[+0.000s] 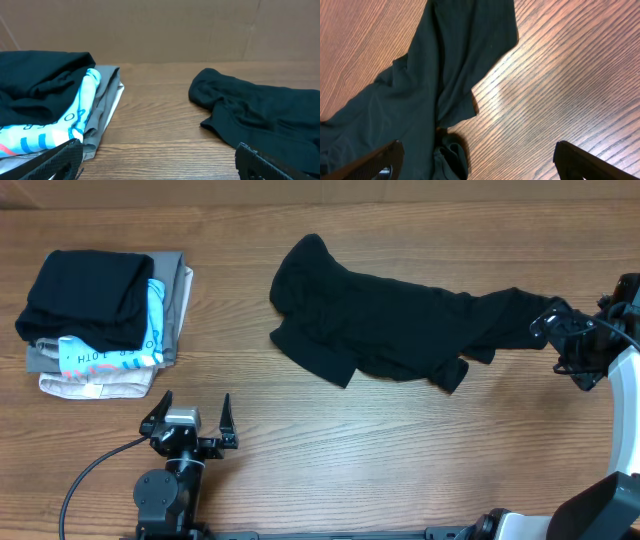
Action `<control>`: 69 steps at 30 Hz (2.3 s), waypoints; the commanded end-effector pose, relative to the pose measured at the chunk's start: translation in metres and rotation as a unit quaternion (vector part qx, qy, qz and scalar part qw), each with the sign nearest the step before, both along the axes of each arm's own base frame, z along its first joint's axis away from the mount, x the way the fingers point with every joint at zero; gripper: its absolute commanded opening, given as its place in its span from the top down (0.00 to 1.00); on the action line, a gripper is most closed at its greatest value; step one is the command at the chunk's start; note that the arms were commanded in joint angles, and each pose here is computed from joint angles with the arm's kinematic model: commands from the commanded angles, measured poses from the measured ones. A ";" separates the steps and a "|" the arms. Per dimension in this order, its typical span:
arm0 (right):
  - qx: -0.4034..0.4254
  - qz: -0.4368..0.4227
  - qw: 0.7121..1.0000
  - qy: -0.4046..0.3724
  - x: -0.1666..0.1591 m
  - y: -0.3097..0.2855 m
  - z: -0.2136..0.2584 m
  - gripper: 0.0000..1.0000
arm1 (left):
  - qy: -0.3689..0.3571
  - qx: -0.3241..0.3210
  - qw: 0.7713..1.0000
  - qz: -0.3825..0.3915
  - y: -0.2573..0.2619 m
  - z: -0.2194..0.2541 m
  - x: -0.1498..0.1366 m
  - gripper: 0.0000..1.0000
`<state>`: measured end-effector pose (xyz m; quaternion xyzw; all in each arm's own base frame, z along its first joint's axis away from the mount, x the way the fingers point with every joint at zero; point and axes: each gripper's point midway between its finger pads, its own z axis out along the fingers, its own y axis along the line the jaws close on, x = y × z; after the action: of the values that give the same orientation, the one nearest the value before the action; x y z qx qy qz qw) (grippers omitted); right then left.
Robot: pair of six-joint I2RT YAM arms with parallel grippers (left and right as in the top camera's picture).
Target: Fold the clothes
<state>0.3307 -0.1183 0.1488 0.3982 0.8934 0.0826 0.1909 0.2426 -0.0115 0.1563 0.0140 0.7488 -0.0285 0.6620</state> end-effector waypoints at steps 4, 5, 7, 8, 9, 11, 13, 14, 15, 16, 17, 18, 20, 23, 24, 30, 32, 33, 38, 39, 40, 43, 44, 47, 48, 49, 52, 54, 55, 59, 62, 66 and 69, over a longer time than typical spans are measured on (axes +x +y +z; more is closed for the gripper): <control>-0.005 0.004 1.000 0.001 0.000 0.000 0.000 0.00 | -0.003 0.010 1.000 0.001 0.000 -0.002 0.000 0.00; -0.005 0.004 1.000 0.001 0.000 0.000 0.000 0.00 | -0.003 0.010 1.000 0.001 0.000 -0.002 0.000 0.00; -0.005 0.004 1.000 0.001 0.000 0.000 0.000 0.00 | -0.003 0.010 1.000 0.001 0.000 -0.002 0.000 0.00; -0.005 0.004 1.000 0.000 0.000 0.000 0.000 0.00 | -0.003 0.010 1.000 0.001 0.000 -0.002 0.000 0.00; -0.005 0.004 1.000 0.000 0.000 0.000 0.000 0.00 | -0.003 0.010 1.000 0.001 0.000 -0.002 0.000 0.00; -0.006 0.004 1.000 0.000 0.000 0.000 0.000 0.00 | -0.003 0.010 1.000 0.001 0.000 -0.002 0.000 0.00; -0.005 0.004 1.000 0.000 0.000 0.000 0.000 0.00 | -0.003 0.010 1.000 0.001 0.000 -0.002 0.000 0.00; -0.006 0.004 1.000 0.000 0.000 0.000 0.000 0.00 | -0.003 0.010 1.000 0.001 0.000 -0.002 0.000 0.00; -0.006 0.004 1.000 0.000 0.000 0.000 0.000 0.00 | -0.003 0.010 1.000 0.001 0.000 -0.002 0.000 0.00; -0.006 0.004 1.000 0.000 0.000 0.000 0.000 0.00 | -0.003 0.010 1.000 0.001 0.000 -0.002 0.000 0.00; -0.006 0.004 1.000 0.000 0.000 0.000 0.000 0.00 | -0.003 0.010 1.000 0.001 0.000 -0.002 0.000 0.00; -0.006 0.004 1.000 0.000 0.000 0.000 0.000 0.00 | -0.003 0.010 1.000 0.001 0.000 -0.002 0.000 0.00; -0.005 0.004 1.000 0.001 0.000 0.000 0.000 0.00 | -0.003 0.010 1.000 0.001 0.000 -0.002 0.000 0.00; -0.005 0.004 1.000 0.001 0.000 0.000 0.000 0.00 | -0.003 0.010 1.000 0.001 0.000 -0.002 0.000 0.00; -0.005 0.004 1.000 0.001 0.000 0.000 0.000 0.00 | -0.003 0.010 1.000 0.001 0.000 -0.002 0.000 0.00; -0.006 0.004 1.000 0.000 0.000 0.000 0.000 0.00 | -0.003 0.010 1.000 0.001 0.000 -0.002 0.000 0.00; -0.006 0.004 1.000 0.000 0.000 0.000 0.000 0.00 | -0.003 0.010 1.000 0.001 0.000 -0.002 0.000 0.00; -0.006 0.004 1.000 0.000 0.000 0.000 0.000 0.00 | -0.003 0.010 1.000 0.001 0.000 -0.002 0.000 0.00; -0.001 0.007 1.000 -0.004 0.002 0.002 0.000 0.00 | -0.003 0.010 1.000 0.001 0.000 -0.002 0.000 0.00; 0.004 0.009 1.000 -0.005 0.002 0.004 0.000 0.00 | -0.003 0.010 1.000 0.001 0.000 -0.002 0.000 0.00; 0.014 0.013 1.000 -0.008 0.003 0.008 0.001 0.00 | -0.003 0.010 1.000 0.001 0.000 -0.002 0.000 0.00; 0.030 0.019 0.999 -0.007 0.001 0.014 0.000 0.01 | -0.003 0.010 1.000 0.001 0.000 -0.002 0.000 0.00; 0.031 0.019 0.999 -0.005 0.000 0.014 0.000 0.05 | -0.003 0.010 1.000 0.001 0.000 -0.002 0.000 0.00; 0.031 0.019 0.999 -0.005 0.000 0.014 0.000 0.18 | -0.003 0.010 1.000 0.001 0.000 -0.002 0.000 0.00; 0.030 0.019 0.999 -0.006 0.001 0.014 0.000 0.22 | -0.003 0.010 1.000 0.001 0.000 -0.002 0.000 0.00; 0.029 0.019 0.999 -0.007 0.002 0.014 0.000 0.25 | -0.003 0.010 1.000 0.001 0.000 -0.002 0.000 0.00; 0.028 0.019 0.999 -0.010 0.005 0.012 -0.001 0.43 | -0.003 0.010 1.000 0.001 0.000 -0.002 0.000 0.00; 0.032 0.023 0.999 0.000 0.007 0.014 -0.009 0.58 | -0.003 0.010 1.000 0.001 0.000 -0.002 0.000 0.00; 0.035 0.024 0.999 0.006 0.007 0.015 -0.013 0.59 | -0.003 0.010 1.000 0.001 0.000 -0.002 0.000 0.00; 0.042 0.033 0.998 0.025 0.009 0.018 -0.027 0.63 | -0.003 0.010 1.000 0.001 0.000 -0.002 0.000 0.00; 0.047 0.032 0.998 0.035 0.009 0.018 -0.035 0.69 | -0.008 0.011 1.000 0.007 0.002 0.001 0.001 0.00; 0.047 0.032 0.998 0.037 0.010 0.018 -0.037 0.75 | -0.002 0.011 1.000 0.010 0.003 -0.002 0.000 0.00; 0.048 0.032 0.998 0.038 0.009 0.018 -0.037 0.74 | -0.004 0.010 1.000 0.000 0.000 -0.001 0.000 0.00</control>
<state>0.3394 -0.1019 0.1125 0.3846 0.9059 0.1155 0.1341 0.2427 -0.0096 0.1565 0.0104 0.7486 -0.0244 0.6625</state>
